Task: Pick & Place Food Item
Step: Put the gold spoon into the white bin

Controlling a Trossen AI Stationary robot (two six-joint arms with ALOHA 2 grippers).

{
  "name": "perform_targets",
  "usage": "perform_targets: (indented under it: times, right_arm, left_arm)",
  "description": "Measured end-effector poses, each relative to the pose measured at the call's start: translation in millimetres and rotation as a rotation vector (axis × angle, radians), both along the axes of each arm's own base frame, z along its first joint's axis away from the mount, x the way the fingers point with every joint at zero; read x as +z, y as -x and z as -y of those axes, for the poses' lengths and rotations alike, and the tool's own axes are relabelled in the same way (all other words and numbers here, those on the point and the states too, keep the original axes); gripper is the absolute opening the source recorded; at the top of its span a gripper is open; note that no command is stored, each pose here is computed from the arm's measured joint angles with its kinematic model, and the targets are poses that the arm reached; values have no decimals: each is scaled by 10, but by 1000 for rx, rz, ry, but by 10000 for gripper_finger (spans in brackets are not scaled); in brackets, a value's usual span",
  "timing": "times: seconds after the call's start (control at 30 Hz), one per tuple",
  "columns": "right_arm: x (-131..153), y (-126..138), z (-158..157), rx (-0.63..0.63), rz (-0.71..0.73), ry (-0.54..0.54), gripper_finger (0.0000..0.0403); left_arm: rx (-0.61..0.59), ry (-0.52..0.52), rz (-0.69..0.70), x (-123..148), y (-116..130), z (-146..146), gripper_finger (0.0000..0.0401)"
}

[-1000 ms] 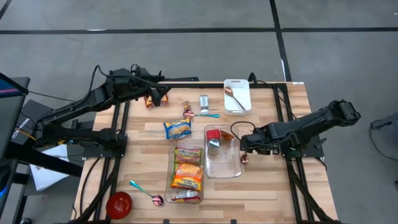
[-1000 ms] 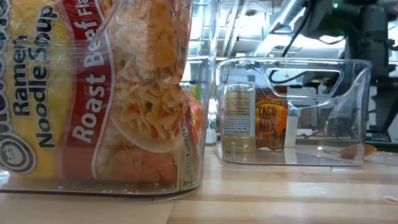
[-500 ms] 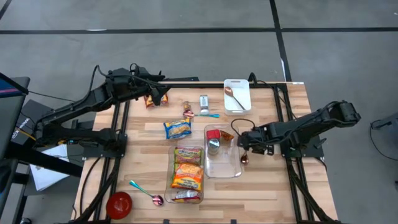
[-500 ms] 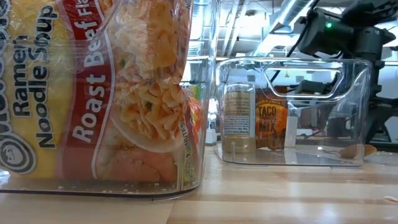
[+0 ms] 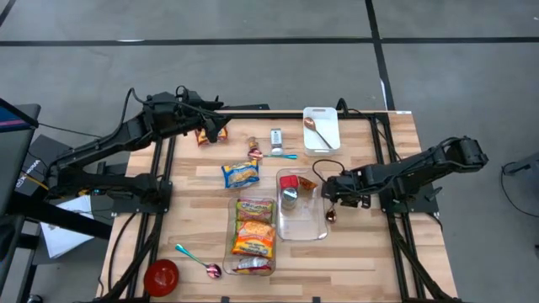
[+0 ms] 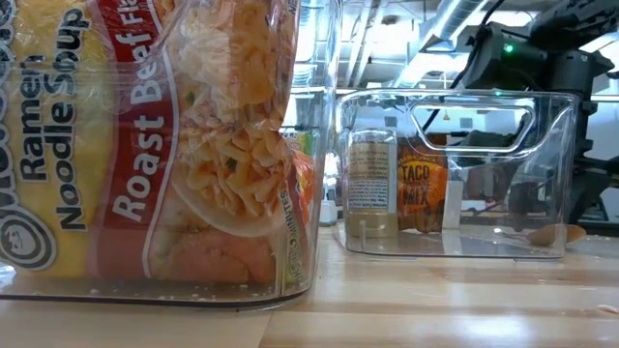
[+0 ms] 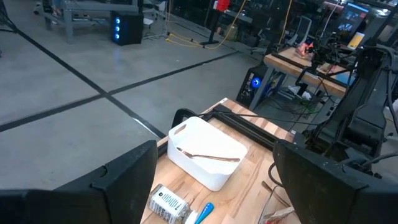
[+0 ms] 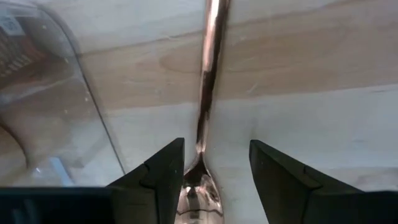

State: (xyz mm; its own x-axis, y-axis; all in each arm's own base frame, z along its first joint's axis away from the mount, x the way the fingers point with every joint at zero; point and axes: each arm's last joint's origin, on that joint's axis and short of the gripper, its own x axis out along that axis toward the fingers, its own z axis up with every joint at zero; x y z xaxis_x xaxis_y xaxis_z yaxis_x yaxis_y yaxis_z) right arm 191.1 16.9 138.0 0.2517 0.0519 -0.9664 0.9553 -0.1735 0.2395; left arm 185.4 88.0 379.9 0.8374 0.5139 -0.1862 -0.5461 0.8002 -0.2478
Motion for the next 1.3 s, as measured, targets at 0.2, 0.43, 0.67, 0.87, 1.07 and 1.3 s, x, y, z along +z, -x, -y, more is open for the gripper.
perform_targets:
  times: [0.2, 0.43, 0.67, 0.87, 1.07, 1.3]
  right_arm:
    - [-2, 5, -4, 8, -6, -12, 175]
    - [2, -9, -4, 7, 9, -14, 175]
    - [2, -9, -4, -7, 7, -25, 159]
    - [8, -28, -5, -28, 26, -32, 144]
    - [13, -46, 7, -45, 43, -36, 145]
    - [-61, -126, -30, -31, 6, -56, 136]
  left_arm:
    - [0, -17, 38, 39, -7, -3, 314]
    - [0, -28, 62, 64, -10, -4, 314]
    - [-26, -24, 64, 64, -14, 2, 314]
    - [-28, -27, 62, 64, -14, 3, 314]
    - [-57, -24, 64, 64, -18, 11, 314]
    - [-78, -26, 64, 65, -21, 15, 314]
